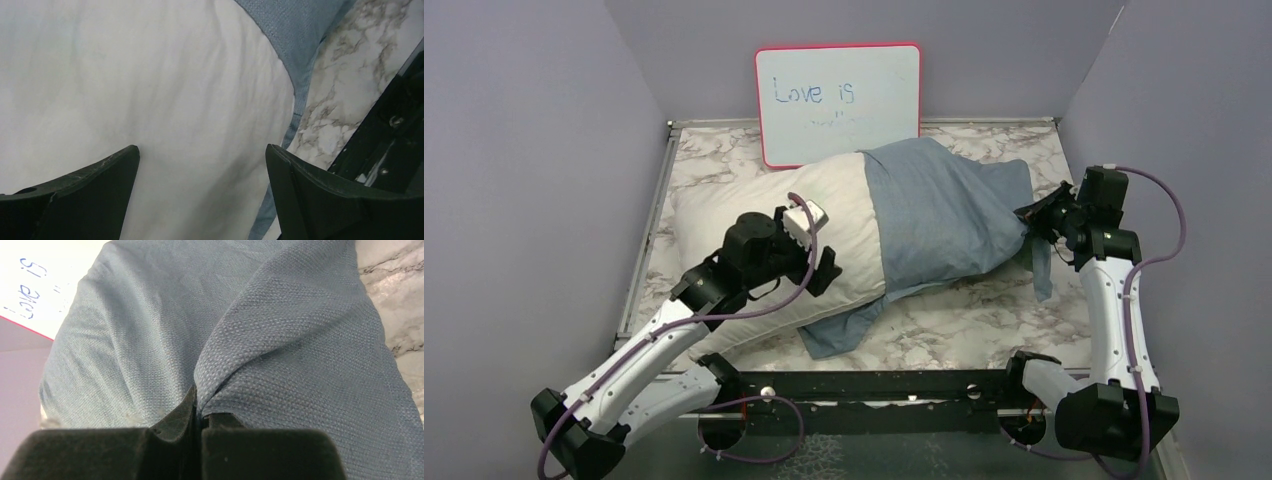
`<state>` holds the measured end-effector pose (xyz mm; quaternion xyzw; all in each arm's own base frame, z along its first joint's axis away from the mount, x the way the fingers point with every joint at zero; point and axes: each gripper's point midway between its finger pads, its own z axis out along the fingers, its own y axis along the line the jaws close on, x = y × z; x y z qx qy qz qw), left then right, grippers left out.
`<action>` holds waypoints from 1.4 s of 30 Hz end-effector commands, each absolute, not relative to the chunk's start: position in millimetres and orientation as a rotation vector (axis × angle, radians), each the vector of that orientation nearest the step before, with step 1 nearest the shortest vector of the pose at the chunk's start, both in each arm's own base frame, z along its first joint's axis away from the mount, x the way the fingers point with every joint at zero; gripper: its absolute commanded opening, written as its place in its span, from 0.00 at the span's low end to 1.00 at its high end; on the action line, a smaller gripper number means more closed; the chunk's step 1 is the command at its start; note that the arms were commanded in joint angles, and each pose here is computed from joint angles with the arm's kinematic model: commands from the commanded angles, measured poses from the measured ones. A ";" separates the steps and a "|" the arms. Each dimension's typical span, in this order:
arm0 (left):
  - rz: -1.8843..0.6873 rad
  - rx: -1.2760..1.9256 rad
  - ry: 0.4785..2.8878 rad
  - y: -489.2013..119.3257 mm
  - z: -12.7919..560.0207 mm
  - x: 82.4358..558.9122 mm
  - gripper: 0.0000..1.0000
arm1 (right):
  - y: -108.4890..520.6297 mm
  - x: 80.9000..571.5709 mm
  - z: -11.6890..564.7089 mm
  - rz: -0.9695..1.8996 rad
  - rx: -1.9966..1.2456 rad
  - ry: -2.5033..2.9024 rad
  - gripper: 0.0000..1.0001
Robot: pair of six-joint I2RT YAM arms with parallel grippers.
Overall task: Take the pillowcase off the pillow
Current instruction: Remove the pillow from the pillowcase.
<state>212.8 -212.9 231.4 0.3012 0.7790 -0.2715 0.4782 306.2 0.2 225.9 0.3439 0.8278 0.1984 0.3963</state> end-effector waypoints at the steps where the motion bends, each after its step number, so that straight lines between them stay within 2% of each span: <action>1: -0.432 0.953 1.800 -214.6 228.3 218.6 0.99 | 3.7 313.7 248.6 0.554 0.792 2.028 0.00; 7: -0.359 1.238 1.771 -241.4 189.0 210.1 0.98 | 7.6 314.4 247.5 0.584 0.791 2.028 0.00; 12: -0.110 1.161 1.905 -230.8 154.5 236.0 0.97 | 8.2 313.5 250.4 0.584 0.781 2.032 0.00; 13: -0.069 1.146 1.945 -225.6 147.9 238.3 0.88 | 7.6 312.9 251.6 0.578 0.780 2.030 0.01; 16: 0.023 1.074 2.025 -212.0 139.0 243.4 0.53 | 4.4 311.6 257.8 0.556 0.782 2.013 0.00; 21: 0.105 0.979 2.051 -189.2 144.1 242.4 0.00 | 1.5 309.6 268.7 0.535 0.777 1.989 0.01; 28: 0.093 0.748 1.904 -163.3 210.7 243.9 0.00 | -24.0 305.6 272.8 0.360 0.823 1.963 0.01; 31: 0.176 0.689 1.867 -140.2 232.0 243.5 0.00 | -37.0 304.1 267.2 0.272 0.864 1.970 0.01; 36: 0.370 0.568 1.819 -88.3 258.3 236.8 0.00 | -35.5 306.5 259.0 0.289 0.887 1.985 0.00; 42: 0.349 0.459 1.762 -65.9 279.6 226.6 0.00 | -34.5 307.9 250.7 0.301 0.913 1.992 0.00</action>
